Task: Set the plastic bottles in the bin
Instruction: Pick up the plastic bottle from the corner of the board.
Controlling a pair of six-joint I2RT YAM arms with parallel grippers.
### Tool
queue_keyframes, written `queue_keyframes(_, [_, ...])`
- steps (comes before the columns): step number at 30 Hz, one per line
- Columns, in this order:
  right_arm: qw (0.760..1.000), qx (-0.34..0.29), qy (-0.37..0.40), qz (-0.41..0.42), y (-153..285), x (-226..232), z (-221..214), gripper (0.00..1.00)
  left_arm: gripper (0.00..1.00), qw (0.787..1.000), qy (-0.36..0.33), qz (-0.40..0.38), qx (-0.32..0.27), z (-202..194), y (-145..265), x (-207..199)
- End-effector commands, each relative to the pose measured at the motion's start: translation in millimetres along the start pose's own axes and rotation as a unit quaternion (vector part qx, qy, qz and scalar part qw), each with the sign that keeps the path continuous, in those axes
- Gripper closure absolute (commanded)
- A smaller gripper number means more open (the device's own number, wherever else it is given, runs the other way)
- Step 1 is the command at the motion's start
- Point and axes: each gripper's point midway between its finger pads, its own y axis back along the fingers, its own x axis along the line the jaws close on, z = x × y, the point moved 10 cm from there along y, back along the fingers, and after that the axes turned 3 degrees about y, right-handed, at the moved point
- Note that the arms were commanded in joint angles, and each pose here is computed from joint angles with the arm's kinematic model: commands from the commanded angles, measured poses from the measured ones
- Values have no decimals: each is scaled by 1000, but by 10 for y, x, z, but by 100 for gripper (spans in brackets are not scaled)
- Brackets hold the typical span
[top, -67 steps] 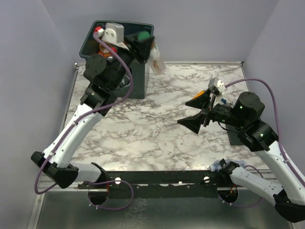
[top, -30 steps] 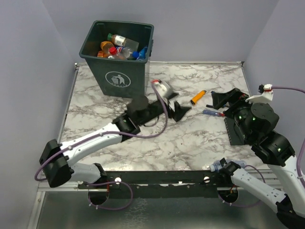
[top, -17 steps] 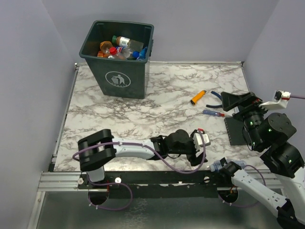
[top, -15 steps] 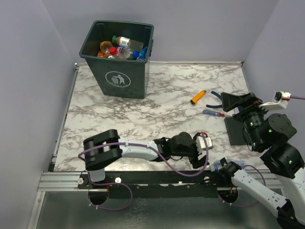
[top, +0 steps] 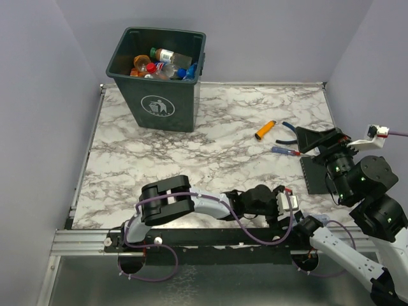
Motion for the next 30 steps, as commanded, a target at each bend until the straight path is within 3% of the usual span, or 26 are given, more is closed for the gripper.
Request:
queue_keyframes(1, [1000,8,14,-4,39,-58,-42,0,19,1000,-21,-15,-1,-68,-85,-30])
queue_keyframes(17, [1000,20,21,-13,-19,-72,-119,0,17,998,-20,-48,46,-450,-136,-186])
queue_keyframes(30, [999,19,22,-15,-34,-81,-137,0,46,998,-17,-30,45,-499,-187,-168])
